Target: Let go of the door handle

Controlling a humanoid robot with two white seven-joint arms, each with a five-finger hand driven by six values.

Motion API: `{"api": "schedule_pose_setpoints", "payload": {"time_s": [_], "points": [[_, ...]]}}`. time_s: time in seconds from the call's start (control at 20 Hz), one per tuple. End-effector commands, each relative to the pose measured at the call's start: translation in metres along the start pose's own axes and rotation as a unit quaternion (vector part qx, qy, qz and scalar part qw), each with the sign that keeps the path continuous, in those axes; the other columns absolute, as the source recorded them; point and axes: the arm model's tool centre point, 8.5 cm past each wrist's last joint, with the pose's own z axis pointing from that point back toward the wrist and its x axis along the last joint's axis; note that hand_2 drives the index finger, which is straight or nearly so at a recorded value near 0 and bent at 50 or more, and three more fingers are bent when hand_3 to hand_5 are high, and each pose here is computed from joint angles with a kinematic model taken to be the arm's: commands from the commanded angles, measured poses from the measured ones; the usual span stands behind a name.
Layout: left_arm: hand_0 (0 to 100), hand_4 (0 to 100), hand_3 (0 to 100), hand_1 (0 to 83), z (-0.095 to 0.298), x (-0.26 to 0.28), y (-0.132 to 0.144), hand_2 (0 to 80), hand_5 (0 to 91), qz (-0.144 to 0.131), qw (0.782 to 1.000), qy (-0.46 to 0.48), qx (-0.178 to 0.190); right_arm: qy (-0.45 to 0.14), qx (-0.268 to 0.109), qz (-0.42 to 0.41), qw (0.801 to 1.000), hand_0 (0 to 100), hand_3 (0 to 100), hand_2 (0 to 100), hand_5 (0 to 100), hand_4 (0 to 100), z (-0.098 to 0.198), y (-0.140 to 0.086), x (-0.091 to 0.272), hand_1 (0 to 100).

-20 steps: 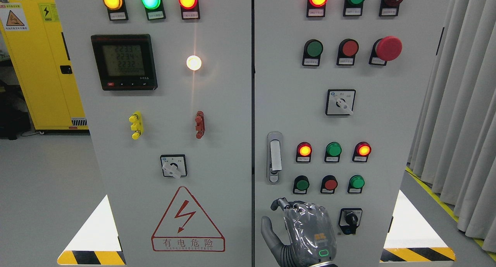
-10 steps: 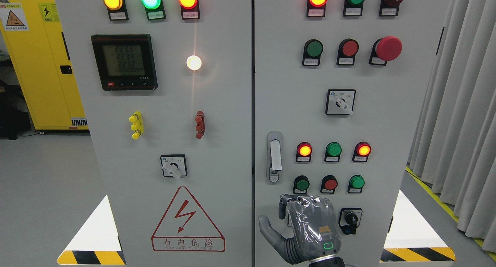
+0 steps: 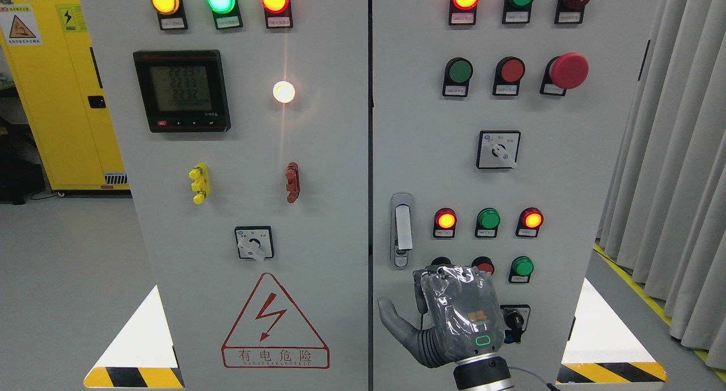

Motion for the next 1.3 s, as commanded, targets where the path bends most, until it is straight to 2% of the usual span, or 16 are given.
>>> {"api": "schedule_pose_setpoints", "payload": {"time_s": [0.0, 0.75, 1.25], "points": [[12, 0, 0, 55.6, 0.0, 0.0, 0.0, 0.0, 0.0, 0.0, 1.0, 0.0, 0.0, 0.006, -0.009, 0.003, 1.0, 27, 100, 93, 99, 100, -0.006, -0.009, 0.001, 27], [12, 0, 0, 55.6, 0.0, 0.0, 0.0, 0.0, 0.0, -0.001, 1.0, 0.0, 0.0, 0.013, -0.011, 0.008, 1.0, 30, 100, 94, 99, 100, -0.029, -0.015, 0.001, 26], [12, 0, 0, 55.6, 0.0, 0.0, 0.0, 0.0, 0.0, 0.0, 1.0, 0.0, 0.0, 0.011, -0.016, 0.009, 1.0, 32, 100, 94, 99, 100, -0.037, -0.018, 0.001, 34]]}}
